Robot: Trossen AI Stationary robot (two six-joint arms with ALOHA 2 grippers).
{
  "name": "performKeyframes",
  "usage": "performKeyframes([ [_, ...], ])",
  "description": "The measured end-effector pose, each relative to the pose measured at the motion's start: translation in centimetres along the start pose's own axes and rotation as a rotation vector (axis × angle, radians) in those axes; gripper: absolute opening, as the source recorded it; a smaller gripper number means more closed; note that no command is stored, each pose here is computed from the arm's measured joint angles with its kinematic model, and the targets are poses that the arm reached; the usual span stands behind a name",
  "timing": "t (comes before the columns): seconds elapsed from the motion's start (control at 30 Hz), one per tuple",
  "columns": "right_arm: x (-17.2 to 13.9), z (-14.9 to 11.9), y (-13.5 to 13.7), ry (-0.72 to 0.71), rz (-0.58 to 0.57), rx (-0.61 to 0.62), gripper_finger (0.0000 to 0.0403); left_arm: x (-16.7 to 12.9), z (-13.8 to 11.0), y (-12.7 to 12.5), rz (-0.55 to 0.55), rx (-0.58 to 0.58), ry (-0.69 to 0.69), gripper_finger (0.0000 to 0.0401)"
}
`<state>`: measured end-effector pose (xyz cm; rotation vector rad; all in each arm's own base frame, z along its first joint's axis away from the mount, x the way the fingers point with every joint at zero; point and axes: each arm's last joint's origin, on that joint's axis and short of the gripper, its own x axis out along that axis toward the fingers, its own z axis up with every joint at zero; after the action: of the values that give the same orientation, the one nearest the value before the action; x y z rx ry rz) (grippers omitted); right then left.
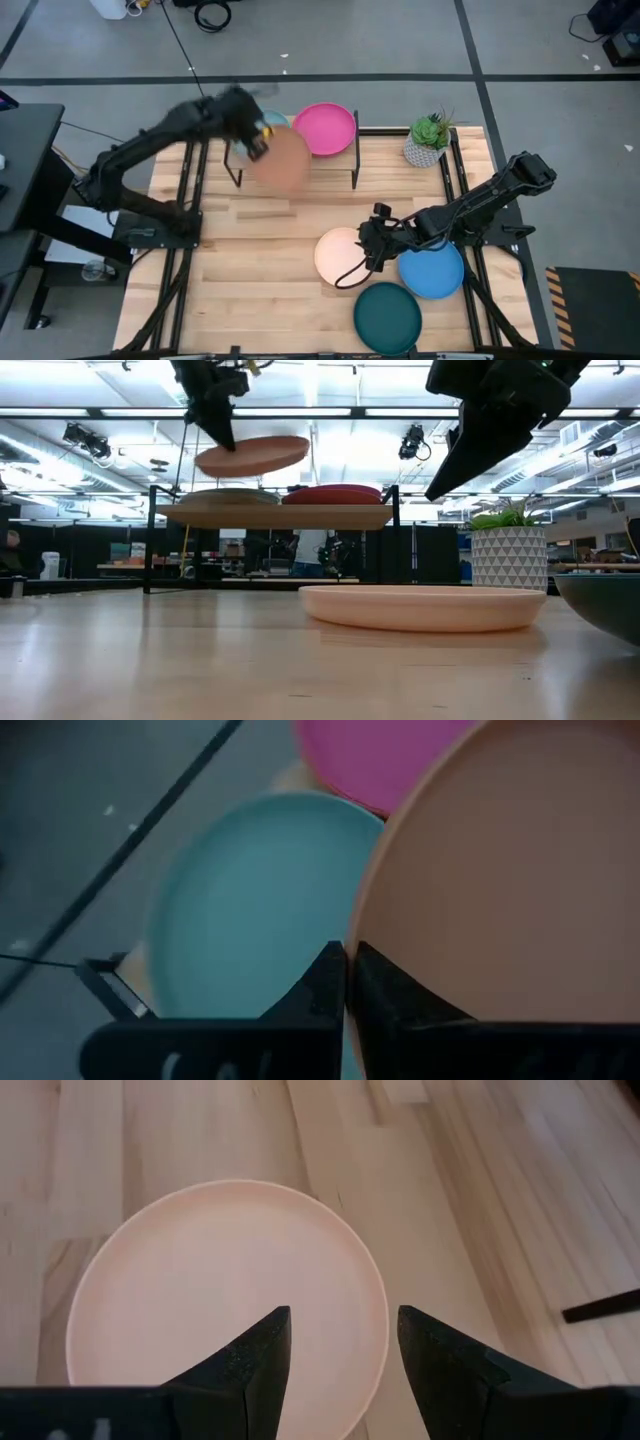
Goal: Place and stack plates onto a shelf
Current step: Stack the brown plate on top of the light blue plate on the shelf
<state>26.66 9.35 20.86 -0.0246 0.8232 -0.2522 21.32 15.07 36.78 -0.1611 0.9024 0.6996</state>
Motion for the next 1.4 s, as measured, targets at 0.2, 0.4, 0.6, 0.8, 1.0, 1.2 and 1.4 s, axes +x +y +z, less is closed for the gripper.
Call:
performKeyframes([
  [0.2, 0.0, 0.1, 0.0, -0.009, 0.002, -0.002, 0.0191, 1.2, 0.6, 7.9, -0.025, -0.21, -0.028, 0.0014],
  [0.4, 0.1, 0.2, -0.1, -0.012, -0.003, -0.001, 0.0191, 2.4, -0.1, 12.2, -0.206, -0.335, -0.029, 0.0015],
  [0.6, 0.1, 0.2, -0.3, -0.013, -0.013, -0.012, 0.0191, 3.5, -0.4, 13.2, -0.324, -0.358, -0.035, 0.0016],
  [0.8, 0.2, 0.2, -0.3, -0.014, -0.016, -0.019, 0.0191, 4.1, -0.2, 12.9, -0.365, -0.35, -0.031, 0.0016],
  [1.0, 0.2, 0.2, -0.3, -0.014, -0.016, -0.022, 0.0191, 4.2, -0.2, 12.9, -0.282, -0.345, -0.002, 0.0016],
  [1.2, 0.2, 0.3, -0.3, -0.016, -0.015, -0.019, 0.0191, 5.3, -1.0, 12.8, -0.07, -0.322, 0.161, 0.0016],
  [1.4, 0.2, 0.4, -0.2, -0.03, -0.01, -0.016, 0.0191, 5.8, -0.9, 12.3, -0.049, -0.316, 0.191, 0.0016],
])
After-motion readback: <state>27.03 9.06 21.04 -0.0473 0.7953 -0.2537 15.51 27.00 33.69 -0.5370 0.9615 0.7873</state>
